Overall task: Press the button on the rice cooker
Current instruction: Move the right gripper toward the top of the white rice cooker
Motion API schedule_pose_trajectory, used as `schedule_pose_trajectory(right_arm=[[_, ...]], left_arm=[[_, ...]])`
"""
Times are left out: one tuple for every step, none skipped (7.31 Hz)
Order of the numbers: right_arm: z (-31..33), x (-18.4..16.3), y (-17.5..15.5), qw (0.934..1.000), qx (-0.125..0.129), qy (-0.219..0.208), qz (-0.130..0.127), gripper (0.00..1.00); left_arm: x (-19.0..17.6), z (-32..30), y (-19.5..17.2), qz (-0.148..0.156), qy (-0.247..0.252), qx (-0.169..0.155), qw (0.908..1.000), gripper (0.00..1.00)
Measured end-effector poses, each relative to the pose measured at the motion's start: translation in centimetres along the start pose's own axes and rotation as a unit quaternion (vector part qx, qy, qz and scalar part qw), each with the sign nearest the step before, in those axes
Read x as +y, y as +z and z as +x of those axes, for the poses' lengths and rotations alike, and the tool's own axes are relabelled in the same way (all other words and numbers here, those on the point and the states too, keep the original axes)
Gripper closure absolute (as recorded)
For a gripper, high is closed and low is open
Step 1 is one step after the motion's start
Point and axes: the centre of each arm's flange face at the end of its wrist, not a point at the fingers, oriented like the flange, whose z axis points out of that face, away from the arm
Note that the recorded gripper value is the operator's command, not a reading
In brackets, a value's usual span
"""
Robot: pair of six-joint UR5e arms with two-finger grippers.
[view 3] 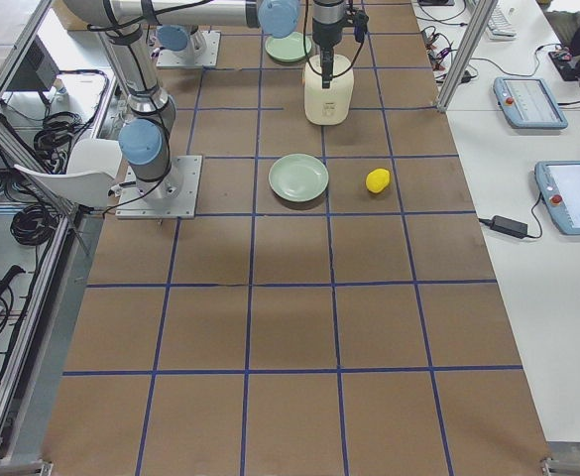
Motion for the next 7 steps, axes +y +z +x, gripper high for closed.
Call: schedule_pose_trajectory(right_arm=[[0.0,0.27,0.26,0.9999,0.0,0.001,-0.013,0.0],[-0.01,0.53,0.45,0.9997,-0.001,0.002,-0.026,0.0],[-0.09,0.65,0.51,0.9995,-0.005,0.002,-0.032,0.0],[-0.27,0.68,0.52,0.9993,-0.015,0.002,-0.033,0.04],[-0.45,0.68,0.51,0.9992,-0.024,0.001,-0.033,0.15],[-0.54,0.66,0.5,0.9991,-0.028,0.0,-0.032,0.32],[-0.58,0.64,0.5,0.999,-0.03,0.0,-0.032,0.6]], left_arm=[[0.0,0.0,0.0,0.0,0.0,0.0,1.0,0.0],[-0.01,0.0,-0.01,0.0,0.0,0.0,1.0,0.0],[-0.01,0.0,0.01,0.0,0.0,0.0,1.0,0.0],[-0.02,-0.01,0.02,0.0,0.0,0.0,1.0,0.0],[-0.02,-0.01,0.01,0.0,0.0,0.0,1.0,0.0],[-0.02,-0.01,0.0,0.0,0.0,0.0,1.0,0.0],[-0.01,-0.01,-0.01,0.0,0.0,0.0,1.0,0.0]])
